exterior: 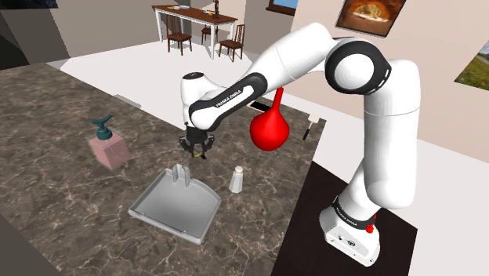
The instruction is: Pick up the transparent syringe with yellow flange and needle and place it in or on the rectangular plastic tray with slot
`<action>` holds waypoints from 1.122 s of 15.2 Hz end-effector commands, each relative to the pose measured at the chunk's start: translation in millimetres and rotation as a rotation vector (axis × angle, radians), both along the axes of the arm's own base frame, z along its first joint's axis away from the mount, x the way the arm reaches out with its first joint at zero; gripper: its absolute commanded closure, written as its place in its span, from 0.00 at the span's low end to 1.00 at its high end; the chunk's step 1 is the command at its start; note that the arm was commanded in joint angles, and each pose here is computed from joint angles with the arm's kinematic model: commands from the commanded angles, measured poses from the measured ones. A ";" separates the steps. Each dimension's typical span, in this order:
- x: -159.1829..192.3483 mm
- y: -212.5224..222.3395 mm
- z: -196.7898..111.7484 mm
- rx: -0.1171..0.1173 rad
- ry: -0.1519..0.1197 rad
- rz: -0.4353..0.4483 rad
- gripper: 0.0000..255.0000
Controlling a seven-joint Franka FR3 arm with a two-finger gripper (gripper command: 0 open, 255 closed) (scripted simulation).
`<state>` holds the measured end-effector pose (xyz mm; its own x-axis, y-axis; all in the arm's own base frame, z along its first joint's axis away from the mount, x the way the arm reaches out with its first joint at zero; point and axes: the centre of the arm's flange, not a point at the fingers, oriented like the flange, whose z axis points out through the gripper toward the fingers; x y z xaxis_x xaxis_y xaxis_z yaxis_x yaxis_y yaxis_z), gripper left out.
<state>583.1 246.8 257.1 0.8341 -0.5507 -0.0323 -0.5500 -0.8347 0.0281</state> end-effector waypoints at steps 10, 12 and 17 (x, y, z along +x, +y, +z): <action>-0.8 -0.9 53.4 -0.002 0.004 -0.001 1.00; -0.8 -0.9 64.0 -0.002 0.004 -0.001 1.00; -0.8 -0.9 90.4 -0.002 0.004 -0.001 1.00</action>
<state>583.8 245.7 342.5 0.8333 -0.5518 -0.0344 -0.5509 -0.8339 0.0320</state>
